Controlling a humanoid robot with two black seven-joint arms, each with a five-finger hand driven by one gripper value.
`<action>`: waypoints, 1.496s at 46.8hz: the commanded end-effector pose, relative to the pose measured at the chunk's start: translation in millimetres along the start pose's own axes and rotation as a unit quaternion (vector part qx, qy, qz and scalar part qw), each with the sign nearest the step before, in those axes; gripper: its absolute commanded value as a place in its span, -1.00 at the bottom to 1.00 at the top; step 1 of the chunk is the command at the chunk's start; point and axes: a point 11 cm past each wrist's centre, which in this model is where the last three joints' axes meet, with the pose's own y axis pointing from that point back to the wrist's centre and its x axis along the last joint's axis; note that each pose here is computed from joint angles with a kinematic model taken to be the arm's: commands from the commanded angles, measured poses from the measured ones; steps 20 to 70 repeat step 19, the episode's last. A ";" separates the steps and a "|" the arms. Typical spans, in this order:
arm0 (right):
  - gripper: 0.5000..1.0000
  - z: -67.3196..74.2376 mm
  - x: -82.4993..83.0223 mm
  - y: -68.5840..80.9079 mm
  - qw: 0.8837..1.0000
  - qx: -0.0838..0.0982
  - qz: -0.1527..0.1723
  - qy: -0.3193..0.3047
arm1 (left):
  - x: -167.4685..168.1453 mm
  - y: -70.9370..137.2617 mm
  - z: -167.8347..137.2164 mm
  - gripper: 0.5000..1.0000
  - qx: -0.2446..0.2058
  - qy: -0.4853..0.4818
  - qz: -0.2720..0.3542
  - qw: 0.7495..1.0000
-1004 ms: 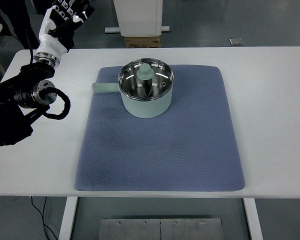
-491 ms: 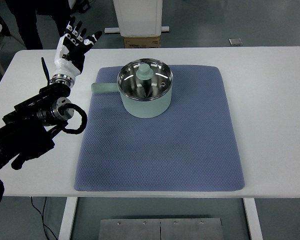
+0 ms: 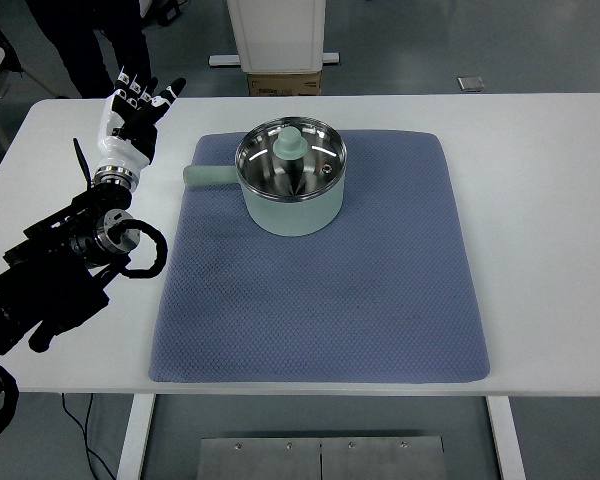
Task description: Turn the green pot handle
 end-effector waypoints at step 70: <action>1.00 4.1 -0.3 0.2 1.000 -0.006 0.000 -0.003 | -5.4 4.1 -12.6 1.00 0.017 0.011 -0.013 1.000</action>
